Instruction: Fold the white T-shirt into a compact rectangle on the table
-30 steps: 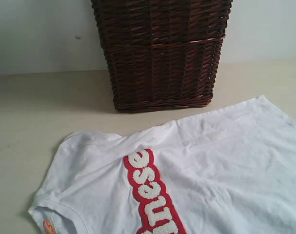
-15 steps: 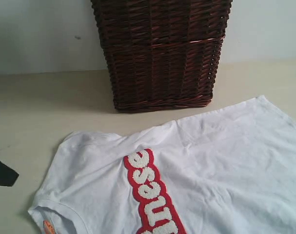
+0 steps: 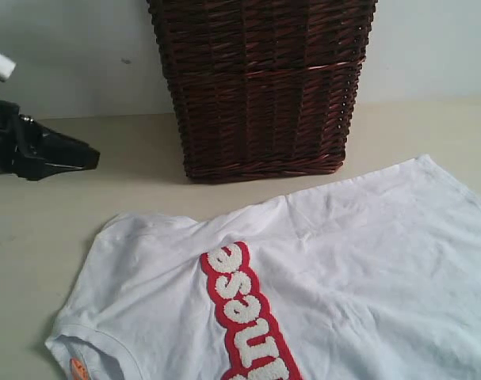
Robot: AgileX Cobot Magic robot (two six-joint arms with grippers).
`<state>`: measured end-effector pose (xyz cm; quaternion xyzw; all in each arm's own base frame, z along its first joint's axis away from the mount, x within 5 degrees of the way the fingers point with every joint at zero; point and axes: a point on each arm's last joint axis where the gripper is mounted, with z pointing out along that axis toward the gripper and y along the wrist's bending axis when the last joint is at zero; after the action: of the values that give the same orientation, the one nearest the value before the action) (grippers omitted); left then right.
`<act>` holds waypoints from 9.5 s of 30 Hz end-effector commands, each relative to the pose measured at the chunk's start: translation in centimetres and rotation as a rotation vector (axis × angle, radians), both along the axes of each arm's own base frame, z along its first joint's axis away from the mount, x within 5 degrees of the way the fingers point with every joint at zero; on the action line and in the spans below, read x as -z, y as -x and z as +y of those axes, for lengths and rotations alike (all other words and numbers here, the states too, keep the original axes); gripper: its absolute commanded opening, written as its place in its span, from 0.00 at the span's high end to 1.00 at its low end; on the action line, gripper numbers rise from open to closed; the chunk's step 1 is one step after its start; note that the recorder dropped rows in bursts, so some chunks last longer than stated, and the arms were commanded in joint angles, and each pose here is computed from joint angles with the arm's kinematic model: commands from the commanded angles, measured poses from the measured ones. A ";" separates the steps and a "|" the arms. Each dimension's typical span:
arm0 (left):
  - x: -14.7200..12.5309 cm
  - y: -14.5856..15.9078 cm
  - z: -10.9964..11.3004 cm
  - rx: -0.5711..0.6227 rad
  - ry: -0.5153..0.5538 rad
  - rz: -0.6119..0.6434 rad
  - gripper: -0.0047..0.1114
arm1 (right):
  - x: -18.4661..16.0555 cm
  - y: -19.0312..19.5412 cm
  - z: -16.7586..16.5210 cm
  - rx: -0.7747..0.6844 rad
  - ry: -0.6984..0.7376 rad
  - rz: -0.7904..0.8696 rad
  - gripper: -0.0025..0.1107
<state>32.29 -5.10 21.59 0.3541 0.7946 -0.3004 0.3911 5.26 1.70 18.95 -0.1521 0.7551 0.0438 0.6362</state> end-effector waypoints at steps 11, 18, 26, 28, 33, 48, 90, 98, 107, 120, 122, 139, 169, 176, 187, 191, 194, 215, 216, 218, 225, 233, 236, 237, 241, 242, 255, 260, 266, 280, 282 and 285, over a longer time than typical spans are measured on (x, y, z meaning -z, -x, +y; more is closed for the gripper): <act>9.0 -1.9 -6.3 0.503 -0.415 -0.136 0.55 | 0.1 0.0 0.0 0.006 -0.001 -0.002 0.65; 8.0 -4.0 -6.4 0.424 -0.457 -0.210 0.55 | 0.1 0.0 0.0 0.006 -0.001 -0.002 0.65; 11.1 -3.8 -7.5 0.534 -0.493 -0.161 0.82 | 0.1 0.0 0.0 0.006 -0.001 -0.002 0.65; 11.1 -4.0 -7.5 0.493 -0.488 -0.165 0.91 | 0.1 0.0 0.0 0.006 -0.001 -0.002 0.65; 9.6 -4.5 -7.4 0.433 -0.506 -0.209 0.96 | 0.1 0.0 0.0 0.006 -0.001 -0.002 0.65; 6.4 3.2 -7.2 0.849 -0.280 0.210 0.96 | 0.1 0.0 0.0 0.006 -0.003 -0.002 0.65; 8.9 1.1 -4.6 0.618 -0.233 0.345 0.47 | 0.1 0.0 0.0 0.006 -0.003 -0.002 0.65; 10.3 1.8 -5.0 0.575 -0.307 0.321 0.96 | 0.1 0.0 0.0 0.006 -0.003 -0.002 0.65; 7.0 1.1 -4.8 0.696 -0.401 0.013 0.96 | 0.1 0.0 0.0 0.006 -0.003 -0.002 0.65; 8.5 6.6 -4.6 0.947 -0.222 0.180 0.69 | 0.1 0.0 0.0 0.006 -0.003 -0.002 0.65; 9.1 7.7 -4.5 0.969 -0.202 0.192 0.54 | 0.1 0.0 0.0 0.006 -0.003 -0.002 0.65; 3.0 3.5 -1.1 0.522 -0.275 0.012 0.24 | 0.1 0.0 0.0 0.006 -0.003 -0.002 0.65; 10.2 5.0 0.4 0.419 -0.274 0.208 0.76 | 0.1 0.0 0.0 0.006 -0.003 -0.002 0.65; 10.2 5.0 0.4 0.435 -0.278 0.190 0.96 | 0.1 0.0 0.0 0.006 -0.003 -0.002 0.65; 9.9 5.7 0.1 0.489 -0.224 0.225 0.89 | 0.1 0.0 0.0 0.006 -0.003 -0.002 0.65; 9.9 6.0 0.0 0.520 -0.214 0.242 0.71 | 0.1 0.0 0.0 0.006 -0.003 -0.002 0.65; 10.3 5.9 0.3 0.489 -0.255 0.232 0.66 | 0.1 0.0 0.0 0.006 -0.003 -0.002 0.65; 9.1 6.0 -2.0 0.502 -0.350 0.138 0.96 | 0.1 0.0 0.0 0.006 -0.003 -0.002 0.65; 8.8 5.8 -2.0 0.495 -0.351 0.124 0.96 | 0.1 0.0 0.0 0.006 -0.003 -0.002 0.65; 7.6 5.5 -2.0 0.460 -0.351 0.103 0.96 | 0.1 0.0 0.0 0.006 -0.003 -0.002 0.65; 5.1 5.2 -1.9 0.363 -0.353 0.119 0.96 | 0.1 0.0 0.0 0.006 -0.003 -0.002 0.65; 4.1 5.8 -0.9 0.406 -0.450 0.089 0.96 | 0.1 0.0 0.0 0.006 -0.003 -0.002 0.65; 4.1 5.8 -1.0 0.400 -0.438 0.088 0.96 | 0.1 0.0 0.0 0.006 -0.003 -0.002 0.65; 4.0 5.7 -1.1 0.390 -0.425 0.089 0.96 | 0.1 0.0 0.0 0.006 -0.003 -0.002 0.65; 4.9 5.4 -1.4 0.373 -0.380 0.113 0.96 | 0.1 0.0 0.0 0.006 -0.003 -0.002 0.65; 5.2 5.3 -1.4 0.372 -0.373 0.122 0.96 | 0.1 0.0 0.0 0.006 -0.003 -0.002 0.65; 8.2 4.0 -1.1 0.293 -0.408 0.166 0.88 | 0.1 0.0 0.0 0.006 -0.003 -0.002 0.65; 8.3 3.7 -1.3 0.303 -0.424 0.120 0.82 | 0.1 0.0 0.0 0.006 -0.003 -0.002 0.65; 9.5 3.2 -1.3 0.293 -0.427 0.104 0.75 | 0.1 0.0 0.0 0.006 -0.003 -0.002 0.65; 11.4 2.8 -0.8 0.275 -0.485 0.115 0.95 | 0.1 0.0 0.0 0.006 -0.003 -0.002 0.65; 11.4 2.8 -0.8 0.277 -0.486 0.113 0.96 | 0.1 0.0 0.0 0.006 -0.003 -0.002 0.65; 11.4 2.8 -0.8 0.276 -0.485 0.114 0.96 | 0.1 0.0 0.0 0.006 -0.003 -0.002 0.65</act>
<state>29.35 -5.84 10.11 0.5264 0.8068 -0.1792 0.1996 5.26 1.71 18.93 -0.1518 0.7557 0.0447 0.6355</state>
